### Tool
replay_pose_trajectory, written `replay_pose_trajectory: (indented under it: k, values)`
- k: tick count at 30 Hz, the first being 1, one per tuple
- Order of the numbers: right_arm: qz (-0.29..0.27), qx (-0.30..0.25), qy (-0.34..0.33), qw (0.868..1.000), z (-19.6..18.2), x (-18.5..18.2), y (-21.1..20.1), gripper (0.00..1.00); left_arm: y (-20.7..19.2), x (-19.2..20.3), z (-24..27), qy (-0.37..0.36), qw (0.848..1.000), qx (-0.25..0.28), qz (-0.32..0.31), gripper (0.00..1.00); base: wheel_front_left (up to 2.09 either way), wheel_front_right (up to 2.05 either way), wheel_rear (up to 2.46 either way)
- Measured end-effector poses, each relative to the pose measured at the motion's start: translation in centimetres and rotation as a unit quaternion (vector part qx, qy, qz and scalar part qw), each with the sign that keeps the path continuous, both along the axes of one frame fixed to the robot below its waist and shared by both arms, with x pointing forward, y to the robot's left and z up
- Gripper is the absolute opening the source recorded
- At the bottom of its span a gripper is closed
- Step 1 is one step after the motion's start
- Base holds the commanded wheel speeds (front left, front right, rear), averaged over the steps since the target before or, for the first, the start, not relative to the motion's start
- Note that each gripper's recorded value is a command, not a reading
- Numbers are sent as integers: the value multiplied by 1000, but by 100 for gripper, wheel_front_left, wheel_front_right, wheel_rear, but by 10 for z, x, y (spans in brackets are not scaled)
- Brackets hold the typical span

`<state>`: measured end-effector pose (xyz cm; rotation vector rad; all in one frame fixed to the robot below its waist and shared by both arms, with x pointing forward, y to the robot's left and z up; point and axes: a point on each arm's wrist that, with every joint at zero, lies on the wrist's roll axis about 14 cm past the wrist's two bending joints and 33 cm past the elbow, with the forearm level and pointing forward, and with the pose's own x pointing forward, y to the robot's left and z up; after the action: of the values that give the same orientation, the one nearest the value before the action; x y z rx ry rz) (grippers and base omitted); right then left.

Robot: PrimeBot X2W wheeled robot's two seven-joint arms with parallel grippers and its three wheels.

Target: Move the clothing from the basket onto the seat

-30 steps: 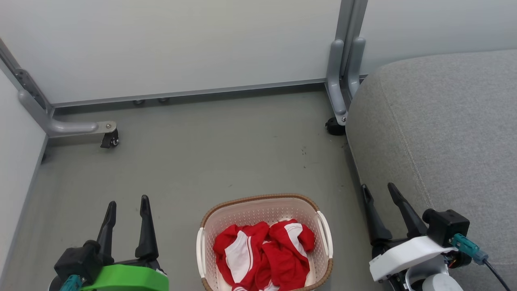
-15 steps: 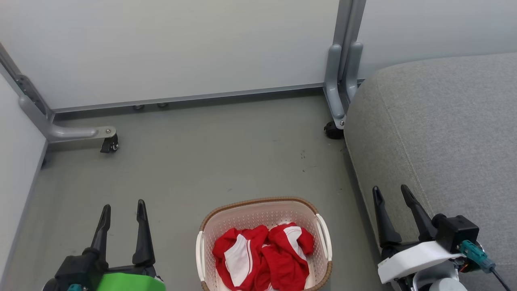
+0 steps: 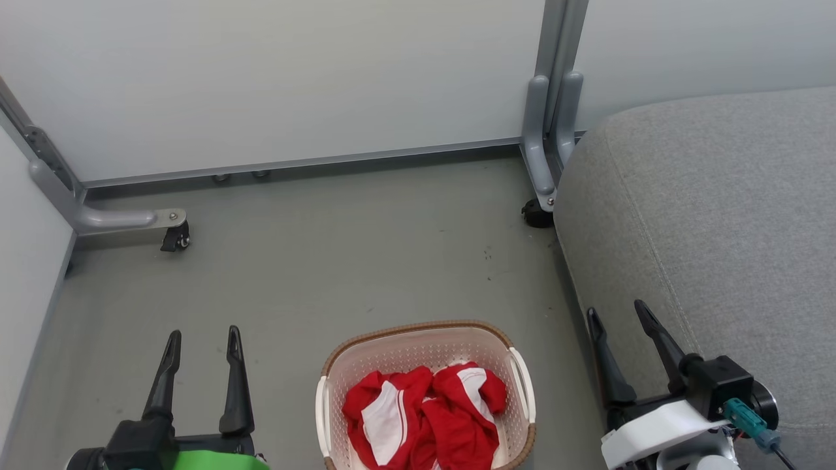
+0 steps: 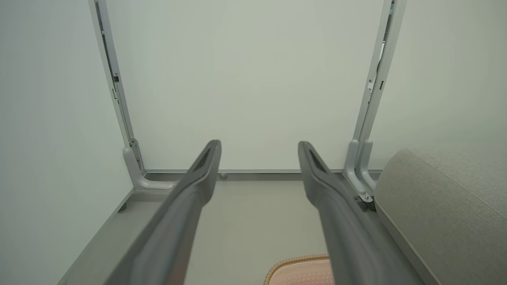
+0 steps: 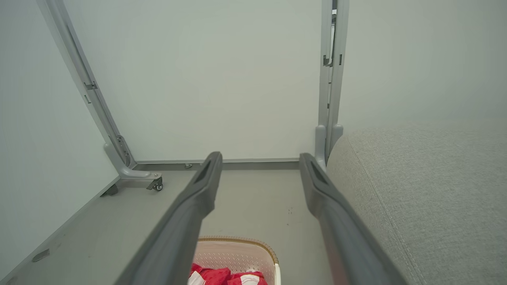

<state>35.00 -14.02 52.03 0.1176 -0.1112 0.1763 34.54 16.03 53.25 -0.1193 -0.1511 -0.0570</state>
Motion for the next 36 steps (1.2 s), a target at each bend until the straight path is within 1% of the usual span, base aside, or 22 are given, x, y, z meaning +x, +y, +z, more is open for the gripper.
replay_pose_trajectory:
  k: [12,28,36]
  values:
    - [10,-35,-17,999,4,-2,7,100,-5,-3,2,-12,999,42,-4,100,0,0,0]
    - [8,-31,-8,999,-1,-3,5,100,-8,-2,-1,-8,999,42,-7,100,0,0,0]
    - [5,-27,6,1000,-10,1,3,100,-12,0,-19,21,999,40,-16,100,0,0,0]
